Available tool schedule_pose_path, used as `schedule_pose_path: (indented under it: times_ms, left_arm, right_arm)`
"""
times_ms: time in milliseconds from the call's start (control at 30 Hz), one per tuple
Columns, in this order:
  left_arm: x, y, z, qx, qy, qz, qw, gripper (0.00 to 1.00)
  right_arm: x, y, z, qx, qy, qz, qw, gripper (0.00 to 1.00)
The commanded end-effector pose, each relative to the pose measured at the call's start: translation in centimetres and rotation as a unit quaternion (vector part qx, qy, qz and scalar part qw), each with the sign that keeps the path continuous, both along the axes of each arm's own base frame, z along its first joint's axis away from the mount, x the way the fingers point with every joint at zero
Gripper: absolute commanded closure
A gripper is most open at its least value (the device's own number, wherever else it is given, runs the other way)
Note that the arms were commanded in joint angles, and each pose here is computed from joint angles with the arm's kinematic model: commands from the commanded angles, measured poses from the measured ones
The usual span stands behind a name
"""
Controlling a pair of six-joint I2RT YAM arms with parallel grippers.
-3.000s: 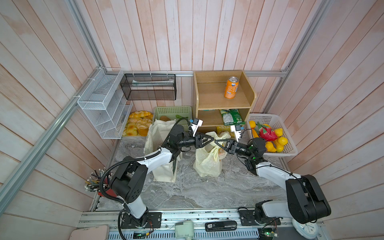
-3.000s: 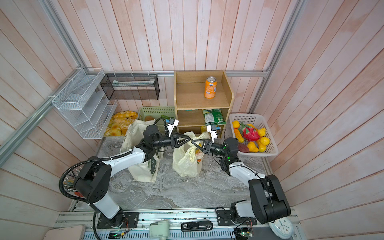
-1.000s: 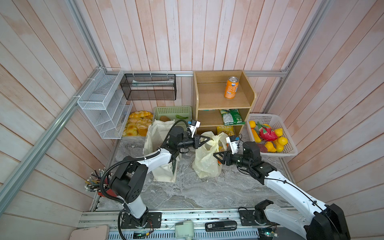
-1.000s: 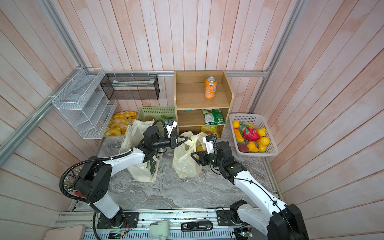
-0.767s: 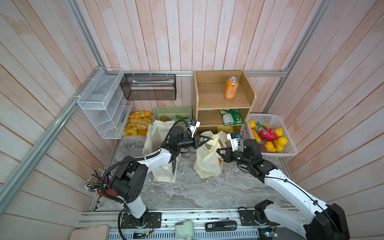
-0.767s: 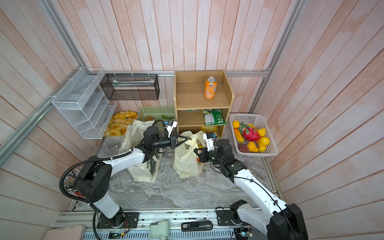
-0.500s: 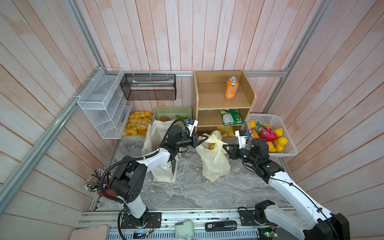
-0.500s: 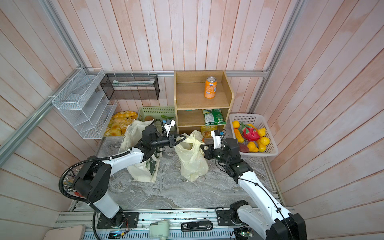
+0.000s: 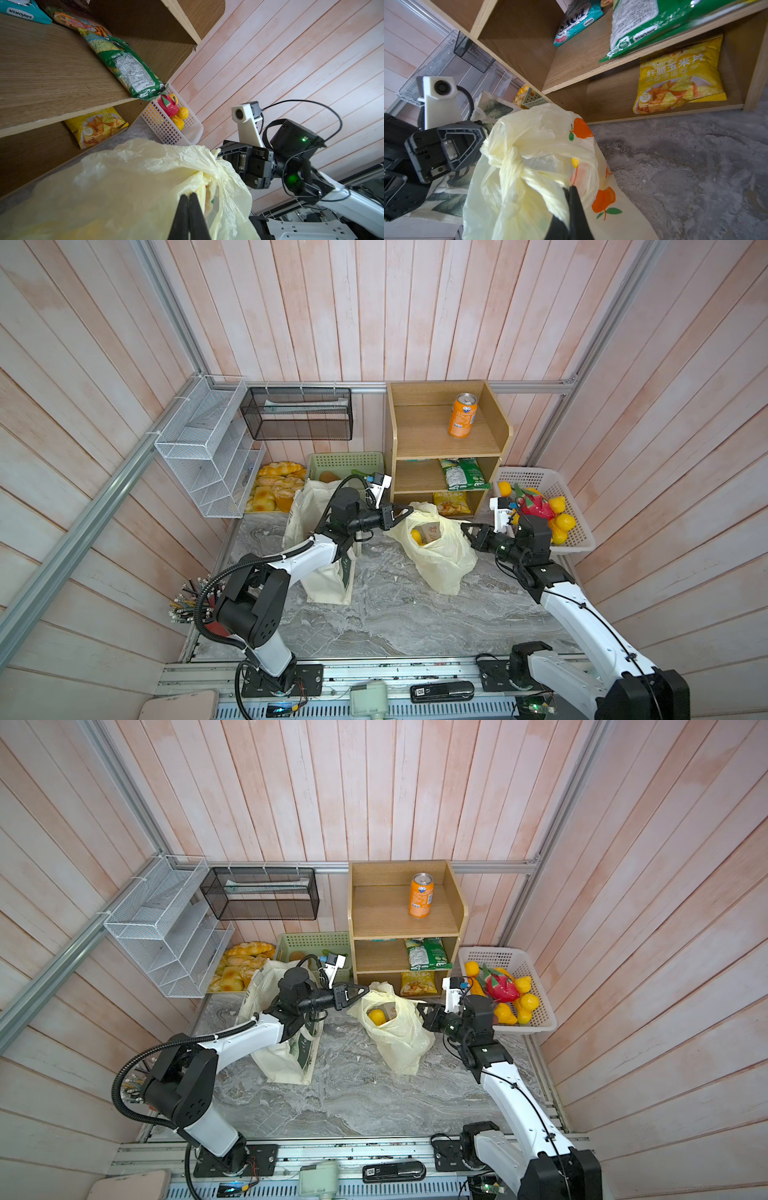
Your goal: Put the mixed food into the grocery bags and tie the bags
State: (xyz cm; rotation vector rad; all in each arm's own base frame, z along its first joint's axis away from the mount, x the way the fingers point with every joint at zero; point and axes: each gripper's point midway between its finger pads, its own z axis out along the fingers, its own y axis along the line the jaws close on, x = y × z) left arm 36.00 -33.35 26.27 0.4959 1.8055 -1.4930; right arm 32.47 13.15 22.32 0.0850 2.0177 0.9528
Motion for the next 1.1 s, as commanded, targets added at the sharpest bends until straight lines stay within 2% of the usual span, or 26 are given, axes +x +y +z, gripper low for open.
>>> schedule_pose_path:
  times_ms: [0,67,133,267,367,633,700,800,900,1000,1067]
  left_arm:
    - [0.1,1.4,2.4,-0.017,-0.028,0.021,0.999,1.00]
    - [-0.1,2.1,1.9,-0.012,-0.026,0.029,0.999,1.00]
    - [-0.2,2.6,1.2,-0.004,-0.025,0.036,0.999,1.00]
    - [-0.3,3.0,-0.2,0.008,-0.015,0.040,0.999,1.00]
    - [-0.2,3.0,-0.7,0.008,-0.010,0.041,0.999,1.00]
    - [0.1,4.0,-1.9,0.031,-0.004,0.063,0.998,1.00]
    - [0.2,4.0,-2.1,0.035,-0.004,0.064,0.997,1.00]
    - [0.4,3.9,-2.5,0.041,-0.002,0.062,0.997,1.00]
    - [0.8,3.8,-2.7,0.051,-0.005,0.065,0.997,1.00]
    - [0.9,3.8,-2.8,0.062,-0.010,0.067,0.996,1.00]
    - [0.9,4.1,-3.0,0.072,-0.012,0.071,0.995,1.00]
  right_arm:
    - [2.1,-5.6,-2.1,0.004,0.023,-0.128,0.992,1.00]
    - [2.2,-9.6,-4.8,0.021,0.048,-0.195,0.979,1.00]
    - [2.1,-11.9,-6.7,0.048,0.066,-0.231,0.970,1.00]
    - [2.3,-11.0,-7.3,0.083,0.075,-0.204,0.973,1.00]
    - [2.4,-11.3,-7.4,0.080,0.082,-0.211,0.971,1.00]
    - [0.7,-16.7,-9.6,0.102,0.101,-0.329,0.933,1.00]
    - [0.8,-16.7,-9.8,0.112,0.105,-0.324,0.933,1.00]
    - [1.6,-14.6,-8.8,0.133,0.100,-0.266,0.949,1.00]
    - [2.4,-12.4,-7.5,0.123,0.092,-0.236,0.959,1.00]
    - [2.5,-11.6,-7.0,0.115,0.086,-0.236,0.961,1.00]
    - [2.2,-12.3,-7.8,0.109,0.094,-0.256,0.956,1.00]
